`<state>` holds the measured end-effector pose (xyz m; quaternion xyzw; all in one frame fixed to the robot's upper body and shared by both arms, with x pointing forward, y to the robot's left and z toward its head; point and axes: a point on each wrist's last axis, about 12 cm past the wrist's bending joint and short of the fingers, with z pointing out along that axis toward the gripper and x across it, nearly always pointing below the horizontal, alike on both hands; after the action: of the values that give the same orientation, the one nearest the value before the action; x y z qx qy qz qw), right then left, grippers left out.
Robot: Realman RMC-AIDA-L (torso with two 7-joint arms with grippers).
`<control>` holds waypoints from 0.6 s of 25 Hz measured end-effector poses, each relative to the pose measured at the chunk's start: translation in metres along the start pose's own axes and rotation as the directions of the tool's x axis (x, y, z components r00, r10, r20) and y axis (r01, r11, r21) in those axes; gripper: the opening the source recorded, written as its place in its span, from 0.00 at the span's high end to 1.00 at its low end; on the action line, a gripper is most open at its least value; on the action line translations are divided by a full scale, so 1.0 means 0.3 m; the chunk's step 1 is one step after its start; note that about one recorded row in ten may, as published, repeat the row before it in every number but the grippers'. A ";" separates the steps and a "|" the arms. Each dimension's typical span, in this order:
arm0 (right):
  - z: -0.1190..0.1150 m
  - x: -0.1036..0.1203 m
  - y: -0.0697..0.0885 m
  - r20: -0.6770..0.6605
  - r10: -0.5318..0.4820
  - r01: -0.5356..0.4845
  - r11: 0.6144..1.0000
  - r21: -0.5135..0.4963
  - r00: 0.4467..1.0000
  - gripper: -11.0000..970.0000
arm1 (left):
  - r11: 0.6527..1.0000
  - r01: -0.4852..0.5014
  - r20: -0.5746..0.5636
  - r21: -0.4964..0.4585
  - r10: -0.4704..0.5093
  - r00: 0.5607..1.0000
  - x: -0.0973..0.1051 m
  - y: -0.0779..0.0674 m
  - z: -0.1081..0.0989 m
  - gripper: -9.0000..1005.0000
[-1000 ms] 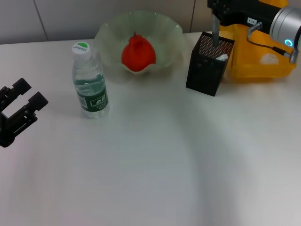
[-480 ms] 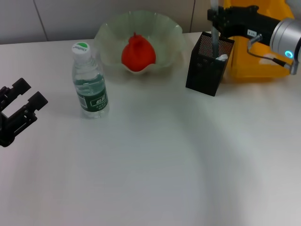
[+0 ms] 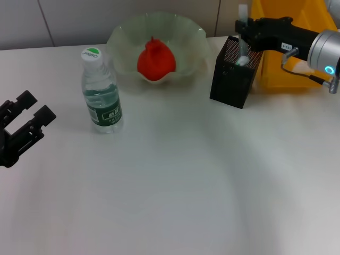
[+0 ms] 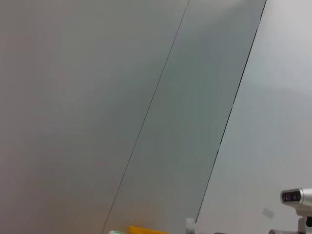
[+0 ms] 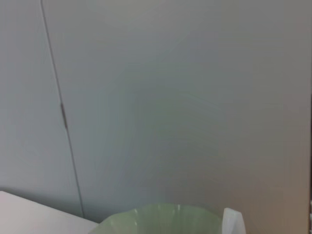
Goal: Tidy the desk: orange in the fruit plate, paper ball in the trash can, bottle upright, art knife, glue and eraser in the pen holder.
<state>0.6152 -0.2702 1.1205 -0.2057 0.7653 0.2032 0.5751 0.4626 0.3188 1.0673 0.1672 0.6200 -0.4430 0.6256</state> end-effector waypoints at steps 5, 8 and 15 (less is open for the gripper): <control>-0.002 -0.003 0.003 0.003 -0.001 0.001 1.000 -0.010 1.000 0.84 | 1.000 0.002 0.001 0.001 -0.002 1.000 0.002 -0.001 0.001 0.26; -0.009 -0.009 0.001 0.011 0.009 -0.008 1.000 -0.019 1.000 0.83 | 1.000 0.002 0.003 0.006 -0.002 1.000 0.001 -0.003 0.002 0.26; -0.032 -0.013 -0.003 0.024 0.007 -0.006 1.000 -0.016 1.000 0.79 | 1.000 -0.005 0.005 0.007 0.005 1.000 0.000 -0.003 0.001 0.26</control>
<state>0.6092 -0.2758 1.1266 -0.2052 0.7572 0.2135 0.5821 0.4620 0.3181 1.0677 0.1699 0.6166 -0.4439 0.6276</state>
